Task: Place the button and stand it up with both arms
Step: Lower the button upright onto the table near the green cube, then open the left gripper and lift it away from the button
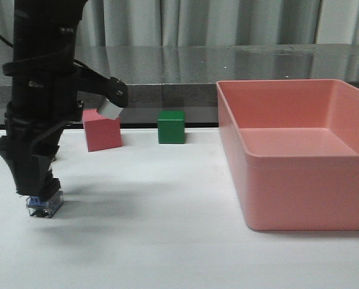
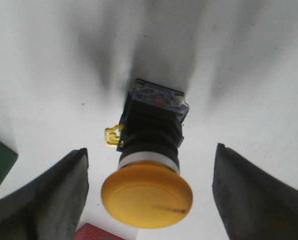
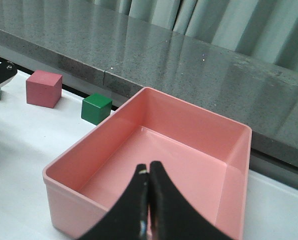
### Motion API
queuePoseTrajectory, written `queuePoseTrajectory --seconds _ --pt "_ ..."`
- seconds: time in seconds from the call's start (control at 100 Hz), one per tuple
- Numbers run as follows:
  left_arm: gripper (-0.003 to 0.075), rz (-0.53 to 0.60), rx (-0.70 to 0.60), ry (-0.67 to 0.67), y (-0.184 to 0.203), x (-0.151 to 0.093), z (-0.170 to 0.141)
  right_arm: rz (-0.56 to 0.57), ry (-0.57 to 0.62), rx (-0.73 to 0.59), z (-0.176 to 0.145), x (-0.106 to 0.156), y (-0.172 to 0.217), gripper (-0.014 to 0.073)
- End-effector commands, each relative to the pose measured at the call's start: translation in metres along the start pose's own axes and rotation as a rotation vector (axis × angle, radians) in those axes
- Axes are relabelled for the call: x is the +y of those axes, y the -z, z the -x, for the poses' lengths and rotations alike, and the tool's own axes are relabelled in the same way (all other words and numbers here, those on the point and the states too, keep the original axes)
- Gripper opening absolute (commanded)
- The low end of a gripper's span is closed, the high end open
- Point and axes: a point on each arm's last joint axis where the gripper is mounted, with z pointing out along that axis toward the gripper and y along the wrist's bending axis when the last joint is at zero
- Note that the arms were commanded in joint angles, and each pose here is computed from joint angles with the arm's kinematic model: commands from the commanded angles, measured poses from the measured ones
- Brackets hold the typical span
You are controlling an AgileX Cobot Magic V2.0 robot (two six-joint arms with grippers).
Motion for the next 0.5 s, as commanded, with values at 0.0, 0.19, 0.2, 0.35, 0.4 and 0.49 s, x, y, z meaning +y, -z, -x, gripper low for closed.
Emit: queuePoseTrajectory --seconds 0.0,0.19,0.2,0.35,0.4,0.49 --pt "0.0507 0.008 0.005 0.034 0.023 -0.001 -0.013 -0.045 -0.012 -0.078 0.013 -0.005 0.001 -0.0062" --pt "0.0507 0.035 -0.028 0.062 0.038 -0.003 -0.019 -0.045 -0.012 -0.078 0.013 -0.005 0.001 -0.0062" --pt "0.0507 0.036 -0.03 0.066 0.039 -0.003 -0.019 -0.045 -0.012 -0.078 0.013 -0.005 0.001 -0.0062" --pt "0.0507 0.087 -0.078 0.096 0.063 -0.007 -0.032 -0.045 -0.012 -0.078 0.013 -0.005 0.001 -0.0062" --pt "0.0507 0.105 -0.095 0.103 0.071 -0.008 -0.037 -0.045 -0.012 -0.078 0.013 -0.005 0.001 -0.0062" --pt "0.0501 0.144 -0.131 0.12 0.089 -0.013 -0.047 -0.045 -0.012 -0.078 0.013 -0.005 0.001 -0.0062"
